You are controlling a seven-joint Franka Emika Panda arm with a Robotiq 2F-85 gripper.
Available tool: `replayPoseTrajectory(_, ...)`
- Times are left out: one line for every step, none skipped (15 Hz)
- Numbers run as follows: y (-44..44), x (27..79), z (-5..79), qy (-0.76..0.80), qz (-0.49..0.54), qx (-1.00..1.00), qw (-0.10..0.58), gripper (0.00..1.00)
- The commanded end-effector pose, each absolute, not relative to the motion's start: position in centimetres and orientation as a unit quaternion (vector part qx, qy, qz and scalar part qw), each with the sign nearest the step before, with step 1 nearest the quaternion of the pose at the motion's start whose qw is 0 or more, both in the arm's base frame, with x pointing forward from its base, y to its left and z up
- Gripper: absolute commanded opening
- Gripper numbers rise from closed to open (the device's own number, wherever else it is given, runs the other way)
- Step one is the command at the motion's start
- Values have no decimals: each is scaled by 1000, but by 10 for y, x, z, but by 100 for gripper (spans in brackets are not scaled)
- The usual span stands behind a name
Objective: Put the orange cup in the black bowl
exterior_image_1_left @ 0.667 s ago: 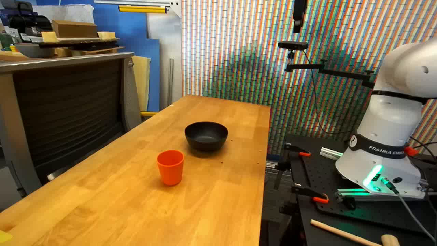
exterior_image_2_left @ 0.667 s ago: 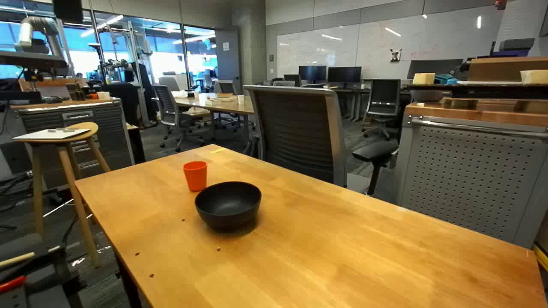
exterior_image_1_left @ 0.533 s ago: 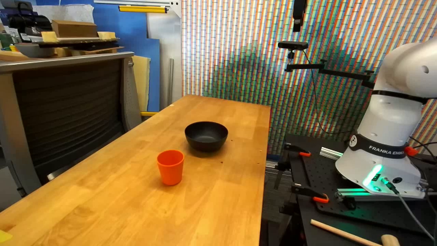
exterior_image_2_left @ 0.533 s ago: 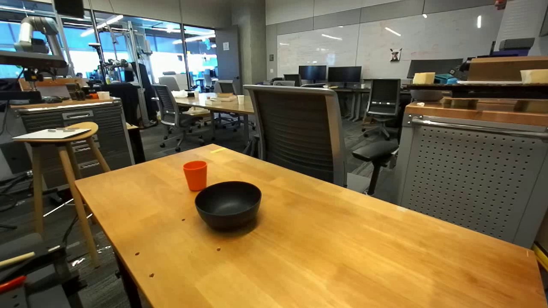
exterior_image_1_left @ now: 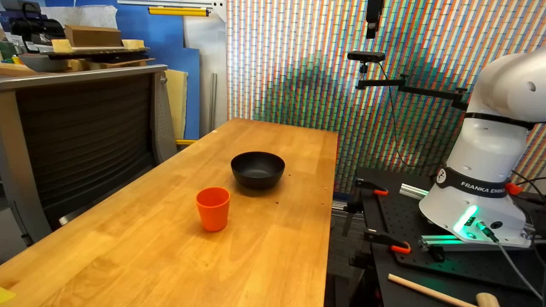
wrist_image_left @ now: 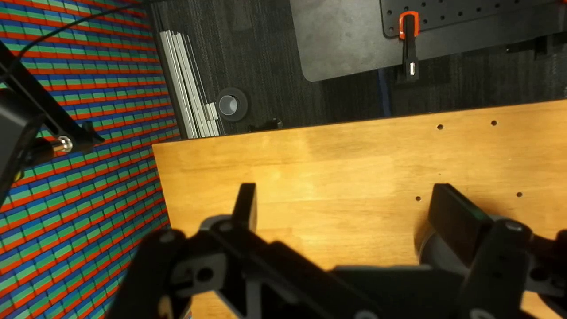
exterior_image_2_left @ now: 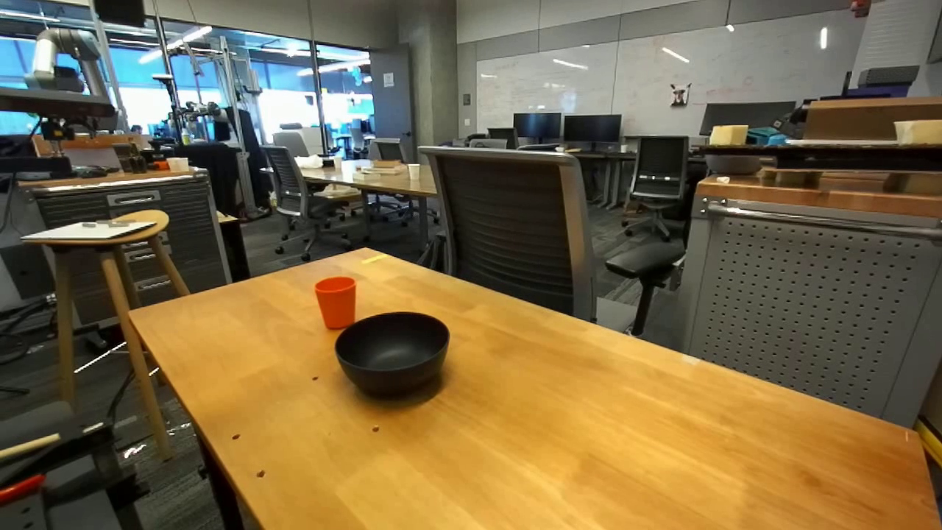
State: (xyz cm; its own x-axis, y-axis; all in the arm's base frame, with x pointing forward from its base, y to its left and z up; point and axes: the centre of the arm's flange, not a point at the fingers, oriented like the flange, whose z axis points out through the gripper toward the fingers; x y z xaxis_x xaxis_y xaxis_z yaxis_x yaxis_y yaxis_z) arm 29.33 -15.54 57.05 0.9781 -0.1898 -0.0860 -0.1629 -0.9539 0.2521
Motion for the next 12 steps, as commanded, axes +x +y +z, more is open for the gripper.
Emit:
replayPoseTrajectory(-155,293,571,-89,-55,987,123,100)
replayPoseTrajectory(-155,293,571,-89,-55,987,123,100)
replayPoseTrajectory(-155,293,570,-89,-55,987,123,100)
replayPoseTrajectory(-155,293,570,-89,-55,987,123,100)
replayPoseTrajectory(-155,293,571,-89,-55,987,123,100)
replayPoseTrajectory(-156,303,564,-105,-46,988,105,100)
replayPoseTrajectory(-147,319,549,-119,-40,989,84,100)
replayPoseTrajectory(-131,338,530,-136,-26,988,67,100)
replayPoseTrajectory(-110,358,513,-141,-9,989,45,100)
replayPoseTrajectory(-96,370,502,-140,1,990,26,100)
replayPoseTrajectory(-76,384,489,-133,9,991,9,100)
replayPoseTrajectory(-58,400,474,-126,19,992,-4,100)
